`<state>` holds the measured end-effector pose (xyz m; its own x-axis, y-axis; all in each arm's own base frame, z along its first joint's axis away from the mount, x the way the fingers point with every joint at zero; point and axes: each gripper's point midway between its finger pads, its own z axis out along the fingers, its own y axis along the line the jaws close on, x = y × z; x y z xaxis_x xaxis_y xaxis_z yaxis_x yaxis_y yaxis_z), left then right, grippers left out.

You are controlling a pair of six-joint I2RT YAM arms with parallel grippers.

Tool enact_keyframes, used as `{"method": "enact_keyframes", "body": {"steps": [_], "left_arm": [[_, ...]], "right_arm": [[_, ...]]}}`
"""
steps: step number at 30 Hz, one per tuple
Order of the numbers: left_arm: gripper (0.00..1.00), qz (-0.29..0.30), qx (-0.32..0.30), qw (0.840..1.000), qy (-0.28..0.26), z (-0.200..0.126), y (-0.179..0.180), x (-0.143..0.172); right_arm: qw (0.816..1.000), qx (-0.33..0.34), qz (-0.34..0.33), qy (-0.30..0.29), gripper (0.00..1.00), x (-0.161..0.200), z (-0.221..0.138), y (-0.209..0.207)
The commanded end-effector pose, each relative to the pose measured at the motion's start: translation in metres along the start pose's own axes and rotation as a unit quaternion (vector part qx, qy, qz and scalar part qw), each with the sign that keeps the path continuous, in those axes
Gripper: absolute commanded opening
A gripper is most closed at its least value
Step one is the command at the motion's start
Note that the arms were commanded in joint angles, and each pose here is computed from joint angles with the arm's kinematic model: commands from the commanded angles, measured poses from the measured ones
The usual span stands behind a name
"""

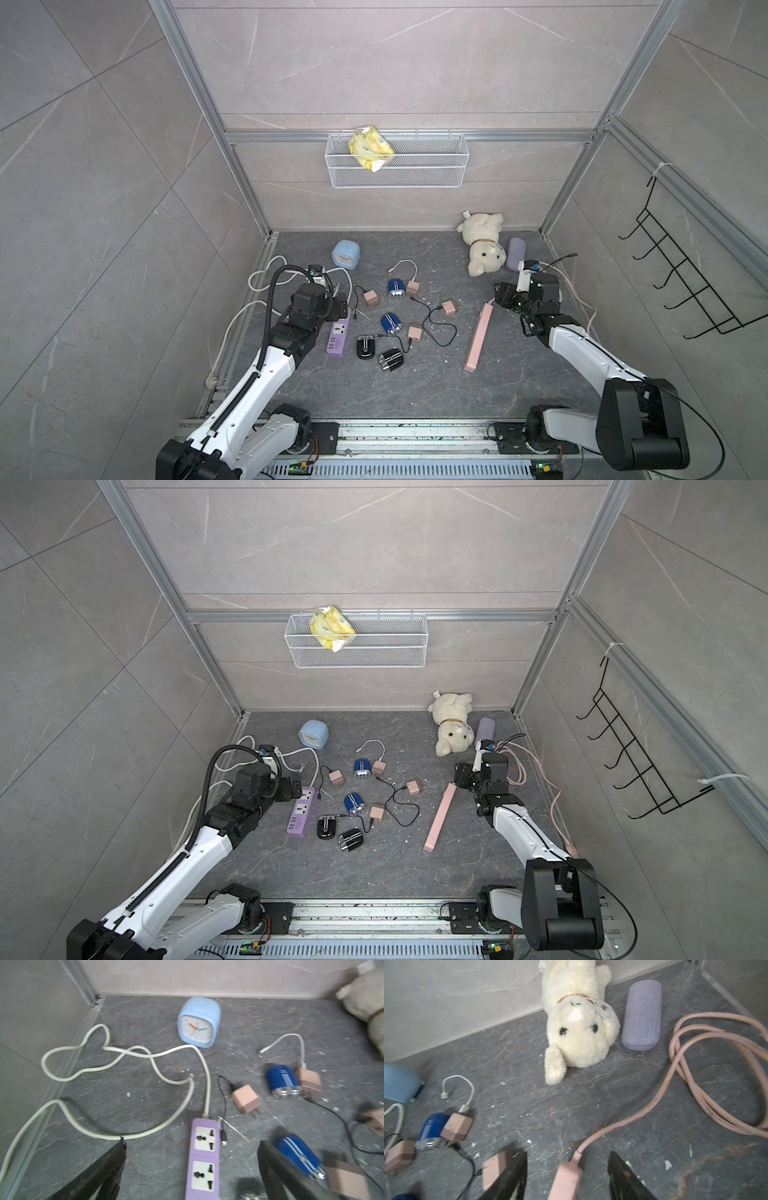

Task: Unplug the electric shaver
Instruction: Reset both arms

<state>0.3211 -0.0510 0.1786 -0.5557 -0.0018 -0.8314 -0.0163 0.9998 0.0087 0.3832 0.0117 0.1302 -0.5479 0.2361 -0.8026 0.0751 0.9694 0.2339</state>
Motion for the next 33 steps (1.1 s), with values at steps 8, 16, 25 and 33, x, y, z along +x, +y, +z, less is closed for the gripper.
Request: {"method": "enact_keyframes", "body": {"steps": [8, 16, 25, 33], "left_arm": [[1.00, -0.015, -0.040, 0.998, -0.046, 0.069, 0.049, 0.016], [1.00, -0.032, -0.044, 0.996, -0.073, 0.089, 0.072, 0.029], [1.00, -0.041, -0.016, 0.995, -0.093, 0.106, 0.082, 0.039], [1.00, -0.028, -0.016, 0.995, -0.096, 0.107, 0.077, 0.042]], "right_arm": [[0.995, 0.039, -0.073, -0.054, 0.65, 0.001, 0.027, -0.019], [0.994, -0.003, -0.094, -0.060, 0.72, 0.009, 0.031, -0.007], [0.989, -0.004, -0.120, -0.092, 1.00, 0.020, 0.029, 0.000], [0.979, 0.065, -0.128, -0.143, 0.99, 0.027, 0.021, -0.008]]}}
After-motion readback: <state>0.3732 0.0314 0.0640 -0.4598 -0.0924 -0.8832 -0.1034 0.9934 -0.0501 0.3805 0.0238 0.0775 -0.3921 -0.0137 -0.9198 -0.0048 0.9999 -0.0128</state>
